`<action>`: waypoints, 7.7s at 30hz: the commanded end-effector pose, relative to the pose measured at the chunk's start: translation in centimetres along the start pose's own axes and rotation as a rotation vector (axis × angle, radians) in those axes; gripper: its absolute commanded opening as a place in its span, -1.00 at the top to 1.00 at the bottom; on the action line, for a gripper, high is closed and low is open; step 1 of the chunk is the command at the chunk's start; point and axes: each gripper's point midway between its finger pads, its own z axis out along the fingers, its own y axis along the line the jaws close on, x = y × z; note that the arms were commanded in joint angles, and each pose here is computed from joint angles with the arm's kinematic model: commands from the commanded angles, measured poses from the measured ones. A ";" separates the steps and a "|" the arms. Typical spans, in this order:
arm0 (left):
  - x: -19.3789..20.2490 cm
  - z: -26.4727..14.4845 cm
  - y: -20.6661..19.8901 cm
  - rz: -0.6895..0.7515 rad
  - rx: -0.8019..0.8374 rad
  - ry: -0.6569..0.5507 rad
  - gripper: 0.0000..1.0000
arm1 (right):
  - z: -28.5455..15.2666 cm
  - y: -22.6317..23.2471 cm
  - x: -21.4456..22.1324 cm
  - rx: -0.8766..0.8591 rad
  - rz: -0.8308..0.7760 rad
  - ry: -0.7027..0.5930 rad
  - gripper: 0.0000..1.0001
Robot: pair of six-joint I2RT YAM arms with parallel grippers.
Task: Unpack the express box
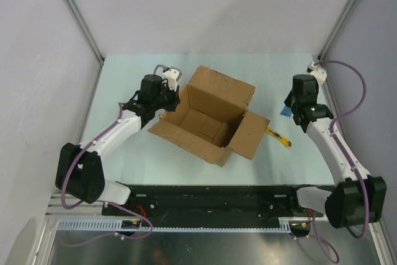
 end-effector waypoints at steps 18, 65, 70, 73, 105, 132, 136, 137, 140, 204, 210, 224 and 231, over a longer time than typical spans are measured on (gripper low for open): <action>-2.6 -1.8 0.1 -0.004 0.027 -0.088 0.54 | 13.2 -8.5 9.5 0.245 -0.186 0.086 0.94; -6.1 -4.1 -1.9 0.055 0.122 -0.250 0.73 | -21.1 21.4 3.3 -1.044 -0.434 -0.178 -0.05; -8.6 -7.3 -2.5 0.121 0.117 -0.438 0.74 | -20.5 22.1 5.1 -1.024 -0.474 -0.146 -0.08; -9.2 -8.7 -3.4 0.175 0.128 -0.527 0.88 | -21.0 23.1 6.5 -1.053 -0.508 -0.131 -0.12; -10.3 -13.2 -7.0 0.352 0.129 -0.773 0.99 | -14.2 27.8 24.4 -0.784 -0.757 0.061 0.03; -10.2 -12.9 -7.4 0.350 0.156 -0.767 1.00 | -7.6 26.1 27.7 -0.639 -0.736 0.024 0.15; -10.3 -13.0 -7.3 0.343 0.150 -0.768 1.00 | -7.3 26.0 27.3 -0.624 -0.729 0.019 0.32; -10.1 -12.8 -7.3 0.344 0.152 -0.762 1.00 | -7.5 26.0 27.0 -0.625 -0.724 0.014 0.35; -10.1 -12.6 -7.2 0.339 0.144 -0.757 1.00 | -7.8 26.2 26.5 -0.635 -0.712 0.010 0.45; 0.3 -5.4 6.4 -0.425 -0.326 -0.068 0.49 | 9.5 -2.3 10.7 0.025 0.051 0.140 0.68; -0.9 -6.0 6.1 -0.412 -0.305 -0.099 0.30 | 12.4 -2.0 11.2 -0.002 0.052 0.172 0.66; -6.1 -10.0 6.2 -0.419 -0.310 -0.256 -0.35 | 10.2 -1.0 8.3 -0.024 0.047 0.208 -0.53; -7.9 -13.8 6.2 -0.381 -0.314 -0.353 -0.43 | 4.2 0.5 4.9 -0.130 0.107 0.203 -0.65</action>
